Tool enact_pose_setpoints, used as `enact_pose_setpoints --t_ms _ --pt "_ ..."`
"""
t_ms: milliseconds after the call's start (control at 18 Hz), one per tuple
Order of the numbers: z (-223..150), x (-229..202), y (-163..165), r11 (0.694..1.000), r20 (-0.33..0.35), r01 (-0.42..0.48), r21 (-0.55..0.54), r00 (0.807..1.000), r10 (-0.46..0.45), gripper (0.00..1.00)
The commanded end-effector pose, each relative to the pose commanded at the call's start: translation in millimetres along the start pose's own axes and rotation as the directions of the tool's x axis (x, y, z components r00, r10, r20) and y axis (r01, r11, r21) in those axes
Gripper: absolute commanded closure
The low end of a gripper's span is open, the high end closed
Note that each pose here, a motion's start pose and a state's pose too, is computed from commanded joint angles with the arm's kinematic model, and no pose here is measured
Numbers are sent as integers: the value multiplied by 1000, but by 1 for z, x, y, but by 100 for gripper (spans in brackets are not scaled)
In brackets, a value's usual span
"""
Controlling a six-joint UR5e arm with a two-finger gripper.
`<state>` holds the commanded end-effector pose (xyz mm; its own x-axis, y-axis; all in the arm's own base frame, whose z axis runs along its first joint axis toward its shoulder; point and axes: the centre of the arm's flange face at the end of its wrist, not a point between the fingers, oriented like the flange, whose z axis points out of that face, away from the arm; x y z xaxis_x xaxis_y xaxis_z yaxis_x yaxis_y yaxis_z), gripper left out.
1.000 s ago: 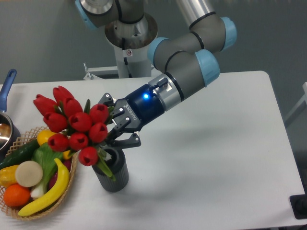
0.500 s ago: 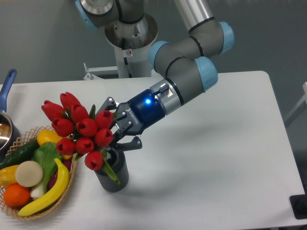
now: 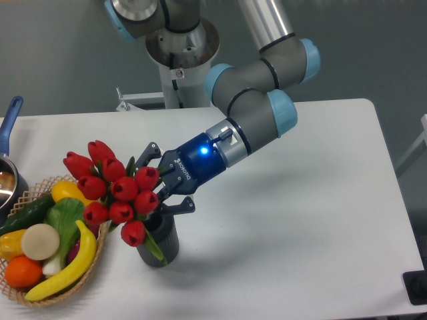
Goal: Insert the flowers into the vase
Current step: 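Push the tulip stems down into the vase opening, then settle the tulips upright in the vase and open the gripper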
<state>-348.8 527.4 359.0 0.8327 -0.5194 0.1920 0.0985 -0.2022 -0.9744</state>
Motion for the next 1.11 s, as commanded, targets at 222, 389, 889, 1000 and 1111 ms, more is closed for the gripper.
enact_pose_setpoints --t_ms 222,389,889,1000,1111 --pt "-8 -9 10 1000 14 19 -1 1000 -19 60" --pt "-11 -15 25 999 20 45 0 999 -45 60" --pt "-11 -13 49 998 21 63 -5 998 -63 60" --pt "-11 -13 52 998 20 69 -5 997 -69 59" --pt "-11 -12 55 997 19 73 -5 997 -73 59"
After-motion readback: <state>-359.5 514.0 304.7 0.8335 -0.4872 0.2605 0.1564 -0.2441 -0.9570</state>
